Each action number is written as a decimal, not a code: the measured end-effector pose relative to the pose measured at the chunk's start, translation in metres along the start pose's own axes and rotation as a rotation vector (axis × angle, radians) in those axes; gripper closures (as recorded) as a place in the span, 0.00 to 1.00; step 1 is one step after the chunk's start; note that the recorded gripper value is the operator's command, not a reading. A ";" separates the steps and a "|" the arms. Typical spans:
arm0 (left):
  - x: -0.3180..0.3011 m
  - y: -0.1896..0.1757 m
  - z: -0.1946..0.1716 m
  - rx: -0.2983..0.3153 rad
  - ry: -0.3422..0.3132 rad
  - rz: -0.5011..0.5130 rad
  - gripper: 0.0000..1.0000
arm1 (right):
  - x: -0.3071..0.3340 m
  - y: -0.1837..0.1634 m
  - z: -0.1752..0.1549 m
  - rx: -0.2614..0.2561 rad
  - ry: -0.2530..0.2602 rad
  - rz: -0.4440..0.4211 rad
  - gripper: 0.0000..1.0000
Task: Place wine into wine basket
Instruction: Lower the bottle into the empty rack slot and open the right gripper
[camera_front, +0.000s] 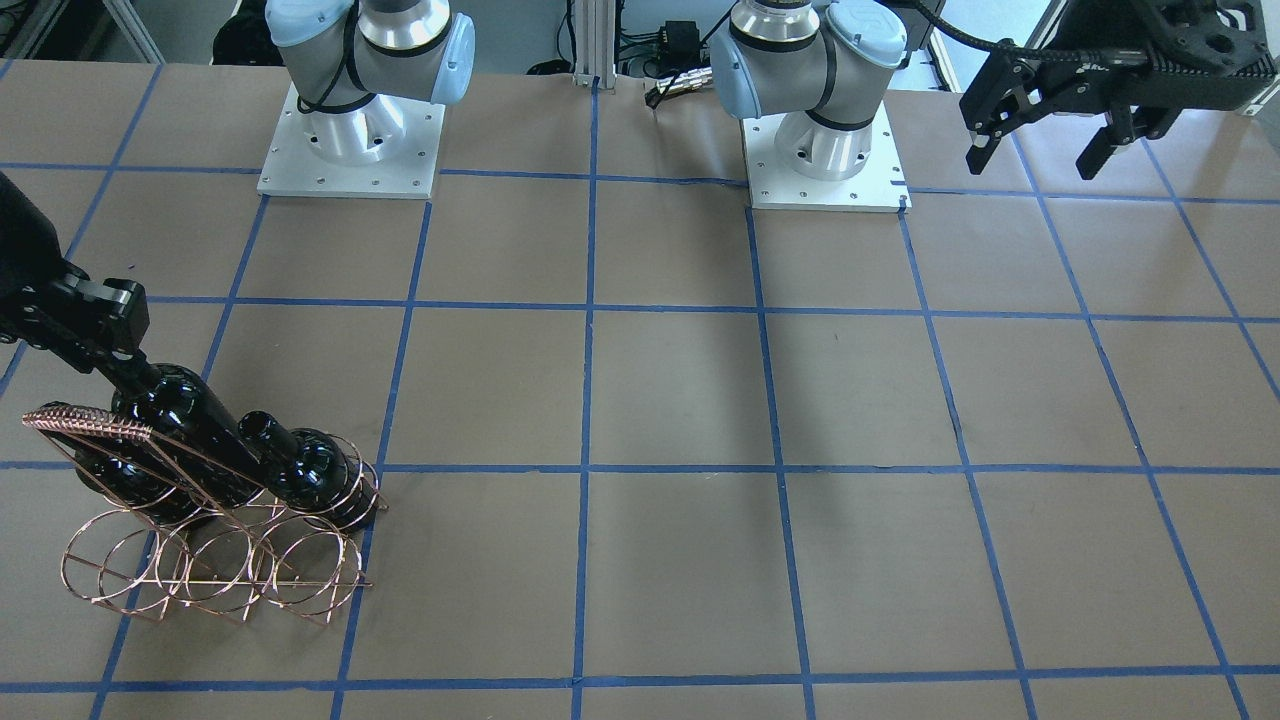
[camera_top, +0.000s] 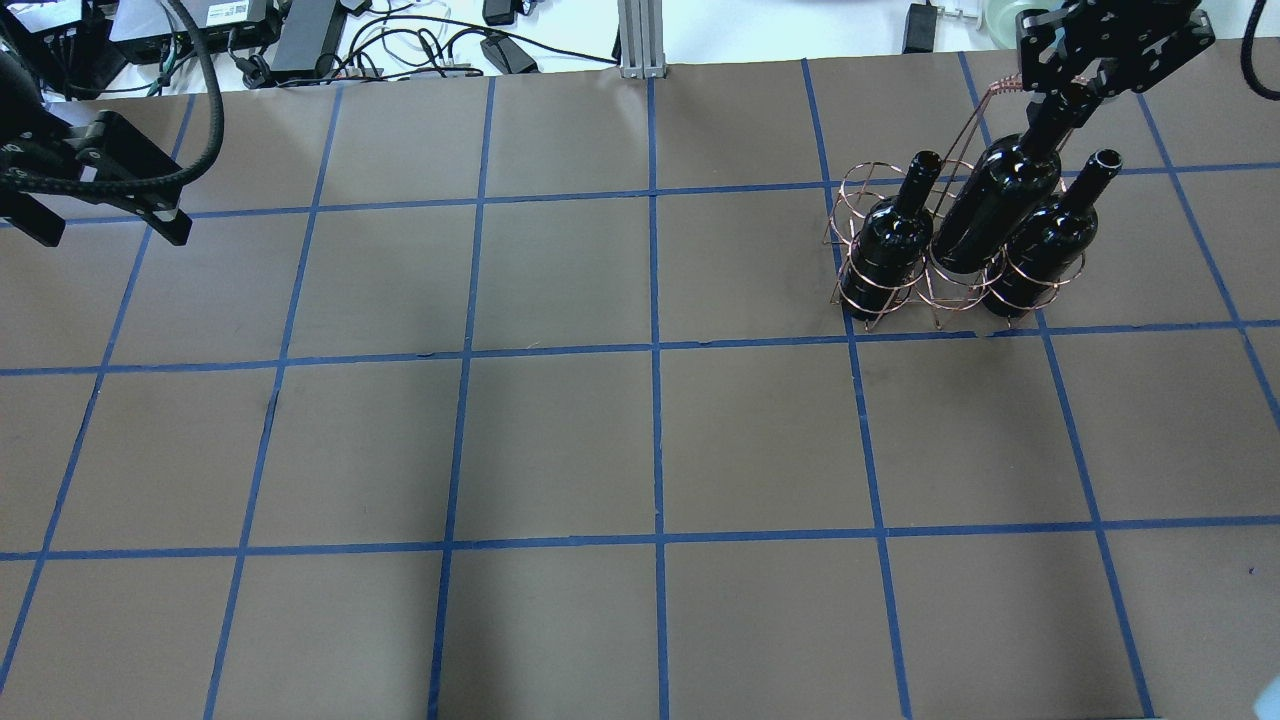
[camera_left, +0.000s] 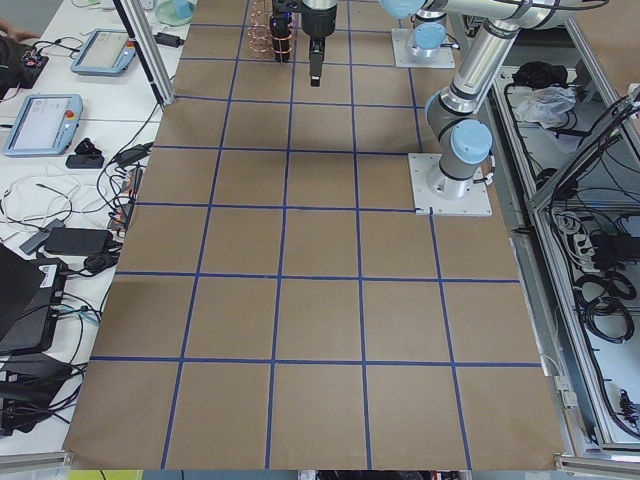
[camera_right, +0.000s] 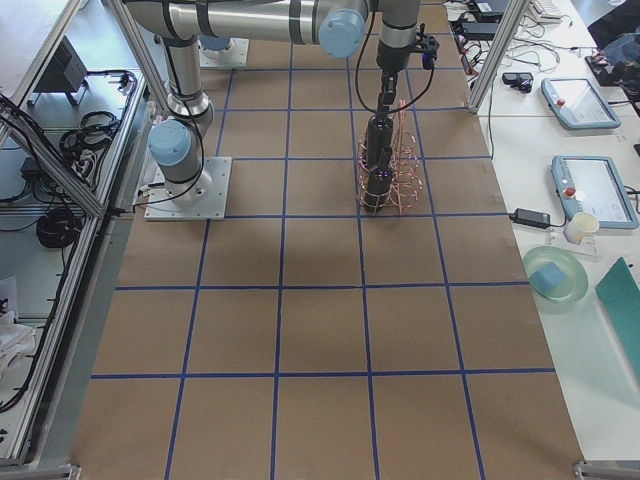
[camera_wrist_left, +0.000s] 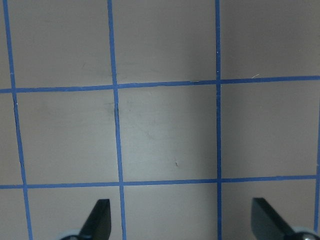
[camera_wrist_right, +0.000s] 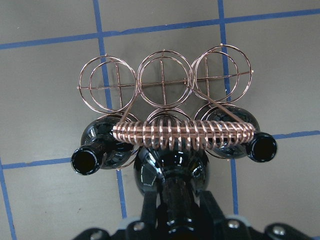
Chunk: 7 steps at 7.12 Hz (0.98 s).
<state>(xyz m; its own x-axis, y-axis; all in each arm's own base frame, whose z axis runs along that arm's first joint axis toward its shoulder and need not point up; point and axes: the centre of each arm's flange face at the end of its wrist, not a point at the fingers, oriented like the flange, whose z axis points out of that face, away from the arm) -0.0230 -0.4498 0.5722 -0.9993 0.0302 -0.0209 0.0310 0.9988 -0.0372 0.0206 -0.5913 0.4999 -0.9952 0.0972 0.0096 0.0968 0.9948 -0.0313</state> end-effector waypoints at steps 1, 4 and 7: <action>0.000 0.000 0.000 0.001 0.000 0.001 0.00 | 0.000 0.000 0.003 -0.001 -0.001 0.000 1.00; 0.000 -0.001 -0.001 0.010 -0.001 0.005 0.00 | 0.000 0.002 0.025 -0.029 -0.003 -0.014 1.00; 0.000 -0.001 -0.002 0.016 -0.003 0.013 0.00 | 0.000 0.000 0.044 -0.029 -0.002 -0.027 1.00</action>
<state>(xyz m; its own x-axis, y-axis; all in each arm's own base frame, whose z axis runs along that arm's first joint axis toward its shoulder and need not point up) -0.0228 -0.4513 0.5740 -0.9988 0.0428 -0.0241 0.0440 0.9976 -0.0533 0.0204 -0.5923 0.4555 -0.9975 0.0704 0.0083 0.0703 0.9975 -0.0017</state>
